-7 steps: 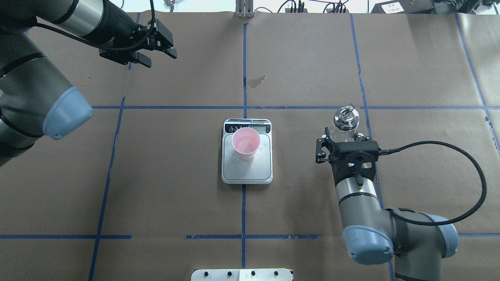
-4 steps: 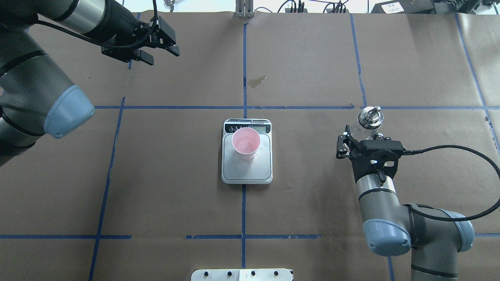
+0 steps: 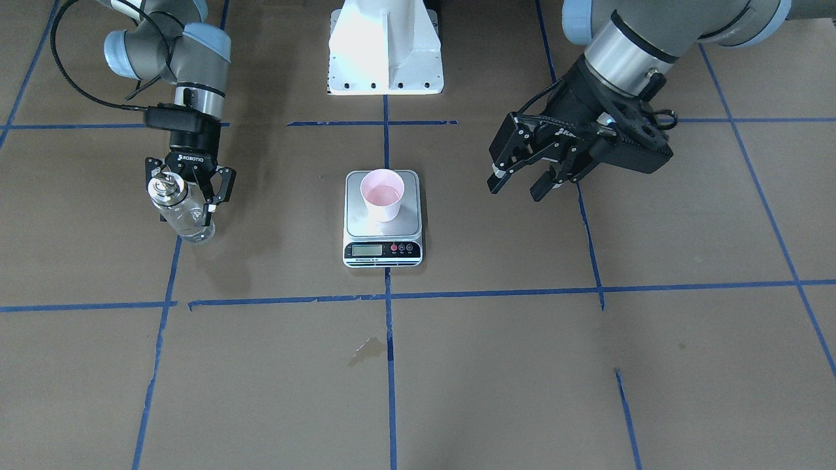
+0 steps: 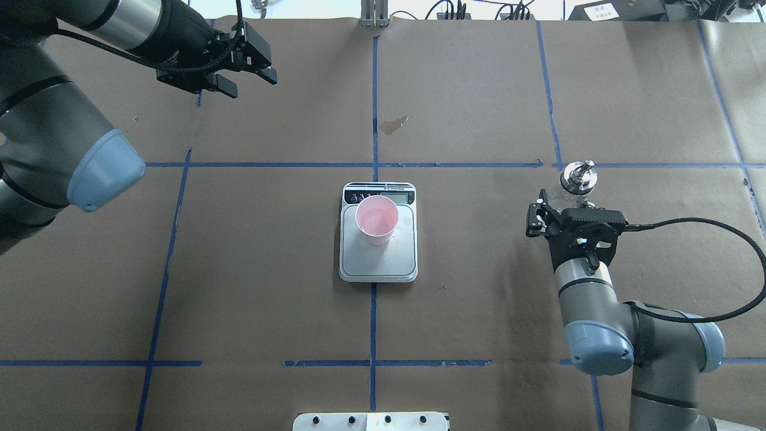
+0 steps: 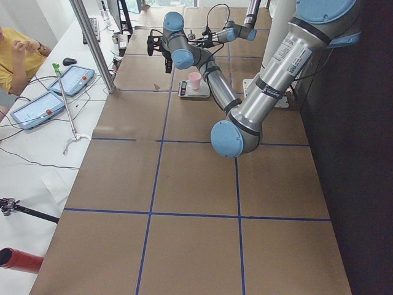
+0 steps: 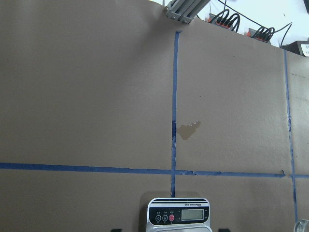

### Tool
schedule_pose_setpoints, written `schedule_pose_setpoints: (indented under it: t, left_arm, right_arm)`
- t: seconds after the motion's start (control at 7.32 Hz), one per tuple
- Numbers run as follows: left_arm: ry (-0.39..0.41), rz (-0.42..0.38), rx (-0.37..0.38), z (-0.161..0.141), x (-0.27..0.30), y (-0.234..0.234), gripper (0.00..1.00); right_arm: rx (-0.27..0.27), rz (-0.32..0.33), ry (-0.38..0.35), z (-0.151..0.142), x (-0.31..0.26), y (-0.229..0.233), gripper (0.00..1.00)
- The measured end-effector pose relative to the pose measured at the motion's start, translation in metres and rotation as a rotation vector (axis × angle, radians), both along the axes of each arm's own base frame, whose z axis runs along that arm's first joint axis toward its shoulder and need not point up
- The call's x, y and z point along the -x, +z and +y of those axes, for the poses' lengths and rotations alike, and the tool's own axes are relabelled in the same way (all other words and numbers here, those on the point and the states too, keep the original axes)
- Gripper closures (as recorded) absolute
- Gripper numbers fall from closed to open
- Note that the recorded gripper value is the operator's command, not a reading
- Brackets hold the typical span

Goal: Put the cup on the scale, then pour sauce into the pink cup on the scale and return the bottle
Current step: 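Lower the bottle with the right gripper to its original spot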

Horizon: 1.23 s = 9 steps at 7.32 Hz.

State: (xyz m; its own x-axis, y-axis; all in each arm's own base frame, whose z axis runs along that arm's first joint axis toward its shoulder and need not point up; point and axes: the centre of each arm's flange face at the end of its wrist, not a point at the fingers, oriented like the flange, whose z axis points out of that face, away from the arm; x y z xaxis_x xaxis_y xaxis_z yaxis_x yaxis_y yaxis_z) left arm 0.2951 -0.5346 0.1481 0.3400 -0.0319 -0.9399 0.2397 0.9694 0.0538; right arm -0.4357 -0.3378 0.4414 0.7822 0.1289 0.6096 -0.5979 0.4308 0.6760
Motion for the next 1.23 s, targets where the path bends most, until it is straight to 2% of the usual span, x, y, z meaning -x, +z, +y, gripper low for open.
schedule_pose_setpoints:
  t: [0.41, 0.55, 0.68, 1.23]
  left_arm:
    - [0.0, 0.001, -0.001, 0.0, 0.0, -0.001, 0.27]
    - [-0.002, 0.0, -0.002, 0.0, 0.0, -0.001, 0.27]
    - [-0.006, -0.001, -0.004, -0.001, 0.0, -0.001, 0.27]
    - [-0.023, -0.038, -0.021, -0.009, 0.007, 0.018, 0.27]
  right_arm:
    - [0.002, -0.033, -0.018, -0.001, 0.005, 0.022, 1.0]
    - [0.002, -0.036, -0.026, 0.0, 0.004, 0.025, 0.8]
    - [0.003, -0.033, -0.029, 0.0, 0.003, 0.028, 0.01]
    - [-0.002, -0.056, -0.034, 0.003, -0.003, 0.017, 0.0]
